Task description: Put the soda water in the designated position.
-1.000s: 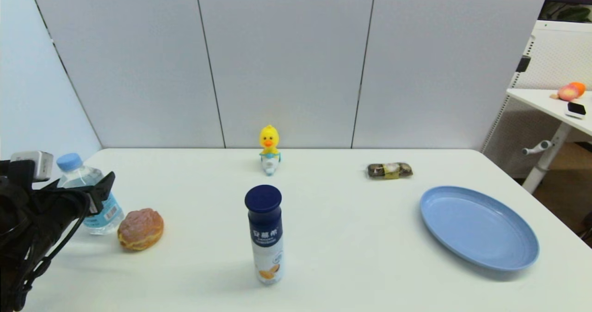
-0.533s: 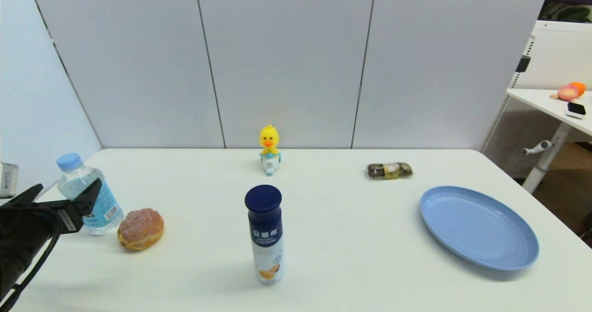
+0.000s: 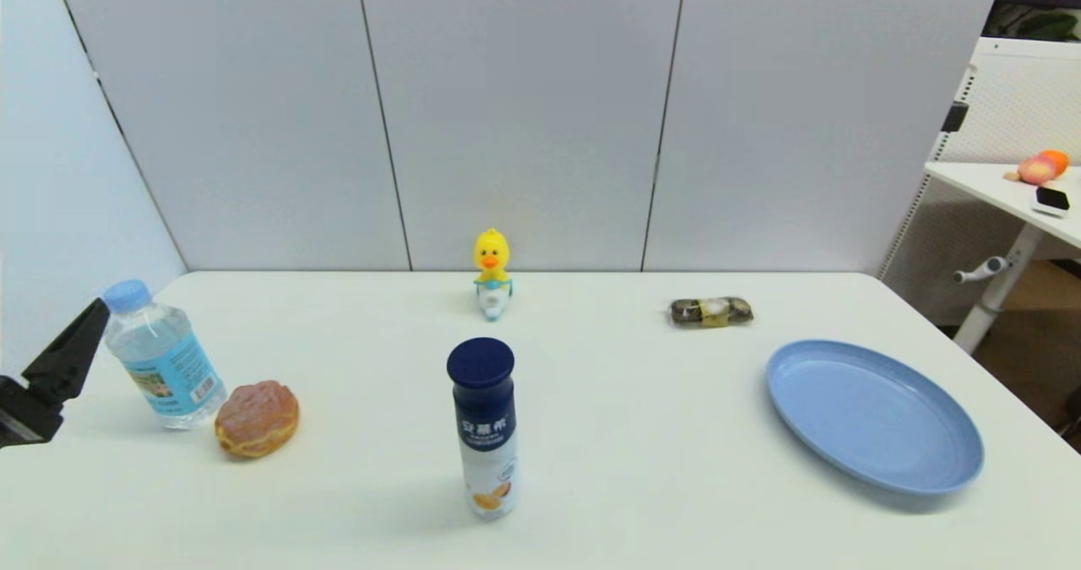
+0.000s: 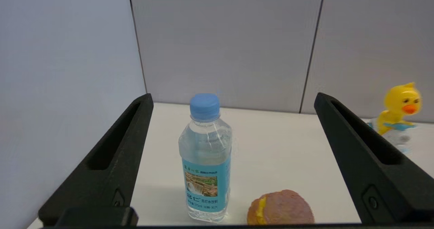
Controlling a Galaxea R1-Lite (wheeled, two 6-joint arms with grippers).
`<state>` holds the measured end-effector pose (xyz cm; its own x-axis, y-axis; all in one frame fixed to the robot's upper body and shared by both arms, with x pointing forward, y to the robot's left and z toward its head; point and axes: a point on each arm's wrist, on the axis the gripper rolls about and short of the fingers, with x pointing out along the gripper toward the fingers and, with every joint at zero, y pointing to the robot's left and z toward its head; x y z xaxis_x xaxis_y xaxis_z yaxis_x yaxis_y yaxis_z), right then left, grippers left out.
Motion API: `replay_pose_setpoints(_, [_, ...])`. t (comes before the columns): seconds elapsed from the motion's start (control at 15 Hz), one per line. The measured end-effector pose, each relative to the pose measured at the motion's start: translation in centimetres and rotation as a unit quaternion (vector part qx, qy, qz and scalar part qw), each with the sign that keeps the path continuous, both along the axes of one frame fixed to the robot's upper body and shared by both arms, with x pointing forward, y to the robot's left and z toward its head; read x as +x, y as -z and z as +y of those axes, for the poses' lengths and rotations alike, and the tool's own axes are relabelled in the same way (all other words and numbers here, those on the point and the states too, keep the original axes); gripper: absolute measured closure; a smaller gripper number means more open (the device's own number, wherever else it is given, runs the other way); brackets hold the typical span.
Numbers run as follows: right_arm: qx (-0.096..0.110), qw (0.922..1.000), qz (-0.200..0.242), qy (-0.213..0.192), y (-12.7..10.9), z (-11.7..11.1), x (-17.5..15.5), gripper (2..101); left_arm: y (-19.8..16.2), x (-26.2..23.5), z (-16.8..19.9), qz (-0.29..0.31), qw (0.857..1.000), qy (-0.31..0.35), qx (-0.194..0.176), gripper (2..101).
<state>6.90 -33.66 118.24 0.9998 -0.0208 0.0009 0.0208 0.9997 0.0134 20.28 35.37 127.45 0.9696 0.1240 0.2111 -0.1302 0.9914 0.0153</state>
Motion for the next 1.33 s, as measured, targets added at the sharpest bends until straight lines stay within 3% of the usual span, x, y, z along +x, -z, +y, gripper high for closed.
replay_pose_setpoints(0.4, [0.000,1.0000,0.000,0.000,0.0,0.0,0.0,4.3,0.2,-6.0,-1.3,-0.025,0.999,0.026,0.009,6.2])
replay_pose_setpoints(1.0, [0.000,1.0000,0.000,0.000,0.0,0.0,0.0,4.3,1.2,-10.5,-2.3,-0.004,0.997,0.082,0.010,5.7])
replay_pose_setpoints(1.33, [0.000,1.0000,0.000,0.000,0.0,0.0,0.0,4.3,3.9,-12.6,-2.3,0.023,0.995,0.097,0.013,5.4])
